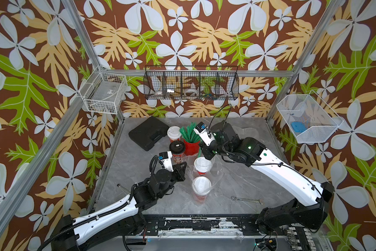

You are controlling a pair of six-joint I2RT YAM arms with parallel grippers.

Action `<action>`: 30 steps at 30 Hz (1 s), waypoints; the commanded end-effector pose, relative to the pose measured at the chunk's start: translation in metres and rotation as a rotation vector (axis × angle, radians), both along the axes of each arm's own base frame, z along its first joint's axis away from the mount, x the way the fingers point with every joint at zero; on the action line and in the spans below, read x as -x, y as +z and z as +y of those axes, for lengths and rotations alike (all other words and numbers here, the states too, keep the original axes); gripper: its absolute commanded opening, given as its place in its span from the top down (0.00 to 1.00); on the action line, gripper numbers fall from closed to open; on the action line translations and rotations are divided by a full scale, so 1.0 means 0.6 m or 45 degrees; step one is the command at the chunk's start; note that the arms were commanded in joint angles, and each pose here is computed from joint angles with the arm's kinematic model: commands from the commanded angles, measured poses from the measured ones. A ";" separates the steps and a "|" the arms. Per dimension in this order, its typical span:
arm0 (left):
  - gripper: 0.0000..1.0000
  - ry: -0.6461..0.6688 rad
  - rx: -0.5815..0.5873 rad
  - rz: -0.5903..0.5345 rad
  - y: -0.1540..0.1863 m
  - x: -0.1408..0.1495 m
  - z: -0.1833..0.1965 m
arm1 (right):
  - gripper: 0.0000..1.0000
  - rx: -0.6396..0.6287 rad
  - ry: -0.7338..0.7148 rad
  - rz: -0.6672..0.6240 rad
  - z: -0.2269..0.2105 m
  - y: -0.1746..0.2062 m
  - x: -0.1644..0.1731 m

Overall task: Pack milk tea into plastic carrier bags
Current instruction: Place the straw in the plastic carrier bag.

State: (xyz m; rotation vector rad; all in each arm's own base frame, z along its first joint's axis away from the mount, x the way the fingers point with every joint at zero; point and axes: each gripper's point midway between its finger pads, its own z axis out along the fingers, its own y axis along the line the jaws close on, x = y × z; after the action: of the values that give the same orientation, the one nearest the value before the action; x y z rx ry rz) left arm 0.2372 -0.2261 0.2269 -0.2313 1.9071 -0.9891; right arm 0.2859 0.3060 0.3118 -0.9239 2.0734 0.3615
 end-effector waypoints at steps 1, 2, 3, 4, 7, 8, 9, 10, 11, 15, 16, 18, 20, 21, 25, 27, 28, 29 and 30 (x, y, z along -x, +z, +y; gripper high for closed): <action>1.00 0.023 0.019 -0.007 0.004 -0.002 0.005 | 1.00 -0.035 -0.011 0.004 0.002 -0.003 0.002; 1.00 0.023 0.020 -0.008 0.004 -0.002 0.005 | 1.00 -0.042 -0.011 0.011 0.002 -0.007 0.003; 1.00 0.025 0.020 -0.008 0.004 -0.002 0.006 | 1.00 -0.049 -0.009 0.020 0.003 -0.012 0.004; 1.00 0.025 0.022 -0.009 0.005 -0.002 0.006 | 1.00 -0.058 -0.010 0.027 0.004 -0.015 0.005; 1.00 0.029 0.016 -0.005 0.003 -0.002 0.007 | 1.00 -0.077 -0.015 0.047 0.006 -0.028 0.008; 1.00 0.032 0.015 -0.004 0.002 -0.003 0.007 | 1.00 -0.076 -0.019 0.059 0.005 -0.036 0.009; 1.00 0.033 0.015 -0.003 0.002 -0.003 0.008 | 1.00 -0.074 -0.024 0.068 0.005 -0.044 0.009; 1.00 0.029 0.015 -0.004 0.002 -0.002 0.007 | 1.00 -0.073 -0.028 0.076 0.005 -0.050 0.010; 1.00 0.029 0.015 -0.002 0.002 -0.002 0.007 | 1.00 -0.069 -0.033 0.088 0.004 -0.059 0.010; 1.00 0.027 0.013 0.000 0.001 -0.002 0.006 | 1.00 -0.051 -0.035 0.118 0.007 -0.080 0.010; 1.00 0.027 0.012 -0.001 0.001 -0.002 0.006 | 1.00 -0.041 -0.034 0.125 0.007 -0.085 0.010; 1.00 0.027 0.011 -0.002 0.002 -0.003 0.006 | 0.98 -0.023 -0.031 0.136 0.007 -0.091 0.010; 1.00 0.026 0.013 -0.004 0.003 -0.003 0.005 | 0.91 -0.004 -0.021 0.148 0.008 -0.099 0.011; 1.00 0.028 0.012 -0.004 0.003 -0.003 0.006 | 0.88 0.000 -0.020 0.151 0.009 -0.101 0.010; 1.00 0.028 0.012 -0.006 0.003 -0.003 0.006 | 0.53 -0.003 -0.013 0.135 0.012 -0.088 0.007; 1.00 0.027 0.012 -0.005 0.002 -0.003 0.006 | 0.46 -0.021 -0.011 0.114 0.013 -0.075 0.006; 1.00 0.027 0.009 -0.003 0.001 -0.003 0.006 | 0.42 -0.038 -0.010 0.099 0.014 -0.066 0.005; 1.00 0.027 0.011 -0.005 0.002 -0.002 0.006 | 0.40 -0.054 -0.008 0.087 0.015 -0.059 0.004; 1.00 0.030 0.011 -0.003 0.001 -0.003 0.007 | 0.38 -0.071 -0.007 0.072 0.016 -0.051 0.003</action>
State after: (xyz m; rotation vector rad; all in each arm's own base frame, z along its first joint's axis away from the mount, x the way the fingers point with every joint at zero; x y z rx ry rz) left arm 0.2369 -0.2244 0.2244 -0.2482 1.9115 -0.9907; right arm 0.2818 0.3123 0.2659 -0.8927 2.1607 0.4227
